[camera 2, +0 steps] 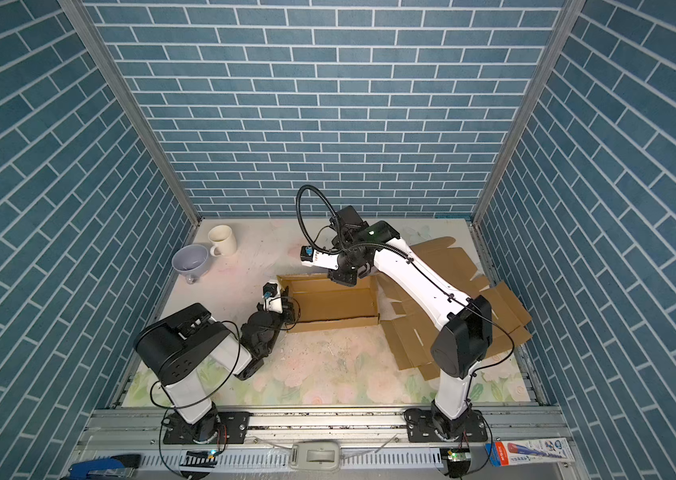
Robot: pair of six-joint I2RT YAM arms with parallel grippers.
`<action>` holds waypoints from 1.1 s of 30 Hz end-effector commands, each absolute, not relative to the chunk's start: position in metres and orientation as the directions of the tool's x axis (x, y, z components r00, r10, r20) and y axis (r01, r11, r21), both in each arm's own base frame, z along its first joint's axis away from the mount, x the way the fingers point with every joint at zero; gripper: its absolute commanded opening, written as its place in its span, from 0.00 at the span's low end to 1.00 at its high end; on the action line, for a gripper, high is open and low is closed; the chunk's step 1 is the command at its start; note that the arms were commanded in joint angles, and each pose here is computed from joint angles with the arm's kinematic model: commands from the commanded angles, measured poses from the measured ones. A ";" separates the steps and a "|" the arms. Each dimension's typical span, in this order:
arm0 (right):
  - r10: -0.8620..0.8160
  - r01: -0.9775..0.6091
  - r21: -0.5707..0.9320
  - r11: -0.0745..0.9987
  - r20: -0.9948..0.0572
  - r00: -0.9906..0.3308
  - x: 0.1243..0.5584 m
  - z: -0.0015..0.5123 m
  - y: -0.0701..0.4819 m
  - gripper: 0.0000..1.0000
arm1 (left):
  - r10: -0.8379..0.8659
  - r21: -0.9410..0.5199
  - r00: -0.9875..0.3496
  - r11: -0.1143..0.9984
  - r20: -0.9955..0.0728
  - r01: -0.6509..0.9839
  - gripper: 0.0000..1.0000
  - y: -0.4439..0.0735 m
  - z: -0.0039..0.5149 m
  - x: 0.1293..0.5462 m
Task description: Fold the paper box
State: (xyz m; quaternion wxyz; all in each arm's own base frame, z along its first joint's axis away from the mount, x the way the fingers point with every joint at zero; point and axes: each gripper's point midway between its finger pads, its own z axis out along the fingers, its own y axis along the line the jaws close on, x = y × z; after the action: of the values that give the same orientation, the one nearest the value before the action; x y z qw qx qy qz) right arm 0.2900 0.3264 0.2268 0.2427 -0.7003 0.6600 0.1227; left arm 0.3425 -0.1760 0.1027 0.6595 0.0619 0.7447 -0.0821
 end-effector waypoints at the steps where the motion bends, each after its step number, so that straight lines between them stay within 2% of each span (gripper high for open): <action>1: -0.885 -0.992 -0.105 -0.072 -0.451 0.112 0.272 0.209 0.320 0.06 | 0.127 0.070 -0.254 0.973 -0.959 0.220 0.14 -0.168 0.061 0.327; 12: -0.872 -0.991 -0.130 -0.039 -0.480 0.098 0.271 0.189 0.320 0.04 | 0.113 0.055 -0.227 0.967 -0.967 0.249 0.41 -0.163 0.099 0.312; 19: -0.878 -0.990 -0.138 -0.034 -0.470 0.096 0.274 0.181 0.319 0.03 | 0.098 0.029 -0.222 0.955 -0.970 0.295 0.45 -0.160 0.132 0.288; 27: -0.882 -0.992 -0.121 -0.031 -0.464 0.084 0.271 0.165 0.318 0.03 | 0.049 -0.006 -0.212 0.968 -0.976 0.251 0.46 -0.131 0.177 0.264; 33: -0.880 -0.992 -0.119 -0.031 -0.467 0.084 0.262 0.144 0.322 0.03 | 0.132 0.081 -0.195 0.965 -0.972 0.249 0.61 -0.130 0.209 0.267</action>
State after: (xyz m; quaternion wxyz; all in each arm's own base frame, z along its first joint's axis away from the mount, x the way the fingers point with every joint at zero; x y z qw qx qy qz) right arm 0.2709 0.3219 0.1492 0.2081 -0.7054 0.6646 0.1316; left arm 0.2668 -0.1308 0.2143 0.6492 0.0931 0.7502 -0.0844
